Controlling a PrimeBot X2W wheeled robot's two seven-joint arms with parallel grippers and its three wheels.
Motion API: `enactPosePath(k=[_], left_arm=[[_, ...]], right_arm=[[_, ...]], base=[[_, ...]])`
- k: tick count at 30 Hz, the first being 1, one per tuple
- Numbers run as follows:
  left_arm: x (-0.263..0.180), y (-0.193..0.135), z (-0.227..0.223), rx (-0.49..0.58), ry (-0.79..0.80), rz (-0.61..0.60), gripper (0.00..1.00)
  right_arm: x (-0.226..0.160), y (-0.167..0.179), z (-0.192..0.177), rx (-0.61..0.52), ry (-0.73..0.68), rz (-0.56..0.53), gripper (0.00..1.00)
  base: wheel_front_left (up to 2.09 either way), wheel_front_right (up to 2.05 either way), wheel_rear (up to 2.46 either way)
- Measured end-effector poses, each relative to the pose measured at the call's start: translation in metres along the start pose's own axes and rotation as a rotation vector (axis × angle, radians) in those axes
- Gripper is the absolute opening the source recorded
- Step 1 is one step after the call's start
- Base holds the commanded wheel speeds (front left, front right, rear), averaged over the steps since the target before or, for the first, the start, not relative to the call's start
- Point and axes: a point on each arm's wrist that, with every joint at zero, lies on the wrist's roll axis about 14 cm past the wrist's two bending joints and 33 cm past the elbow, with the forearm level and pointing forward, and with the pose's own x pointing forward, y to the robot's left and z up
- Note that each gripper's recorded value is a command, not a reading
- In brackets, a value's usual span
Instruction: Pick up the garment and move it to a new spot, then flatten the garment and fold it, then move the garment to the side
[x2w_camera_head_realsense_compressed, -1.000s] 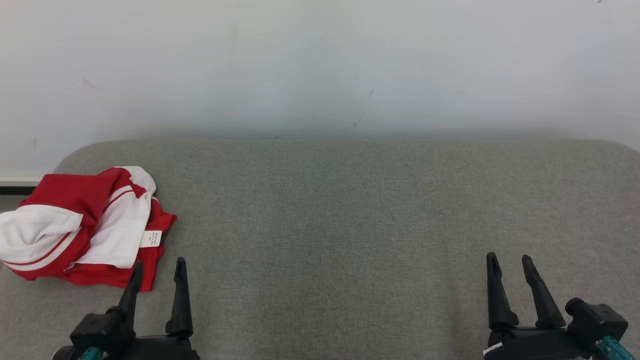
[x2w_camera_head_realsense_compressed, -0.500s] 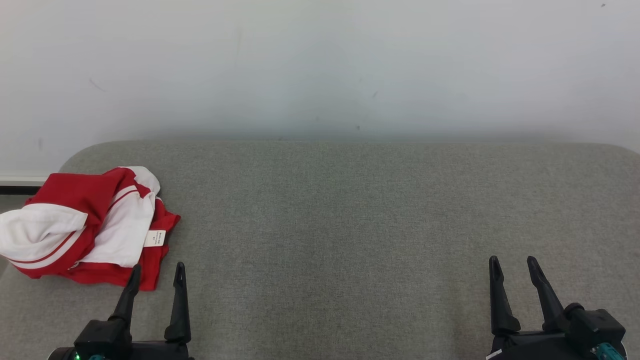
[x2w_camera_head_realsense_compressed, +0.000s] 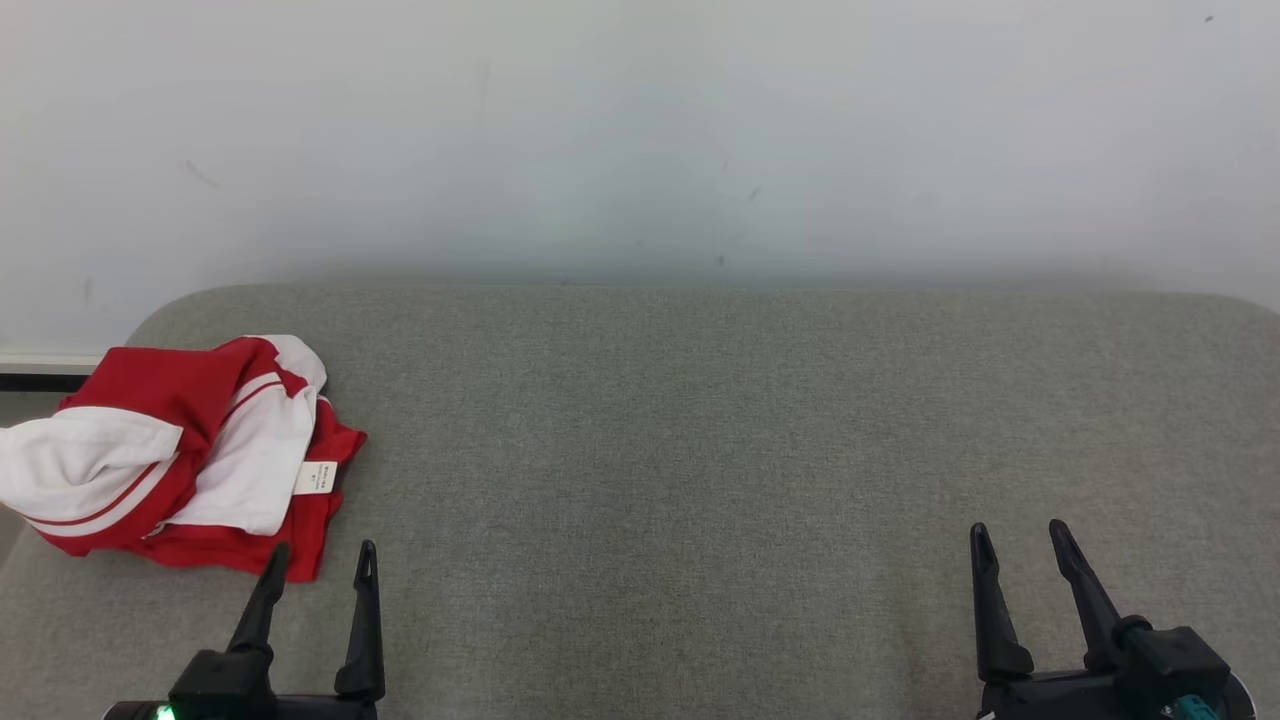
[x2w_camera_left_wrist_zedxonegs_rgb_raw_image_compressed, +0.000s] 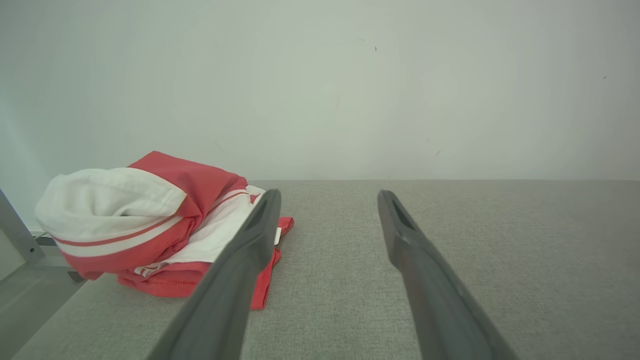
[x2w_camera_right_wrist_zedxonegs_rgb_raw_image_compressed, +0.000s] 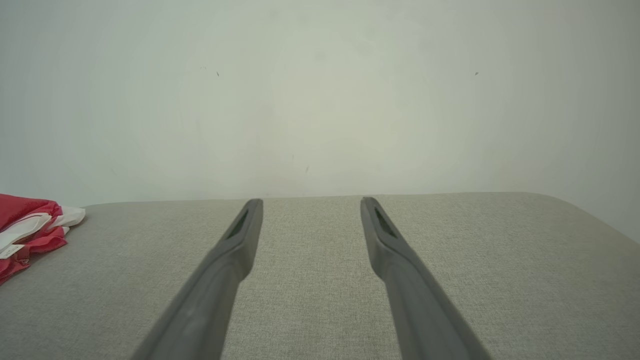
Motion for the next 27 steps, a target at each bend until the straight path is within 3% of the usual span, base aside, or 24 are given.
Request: enactPosePath(k=[27], left_arm=[[-0.006, 0.01, -0.015, -0.076, 0.048, 0.031, 1.0]], right_arm=[[-0.004, -0.002, -0.006, 0.085, 0.029, -0.02, 1.0]], base=[[0.0, 0.0, 0.0]])
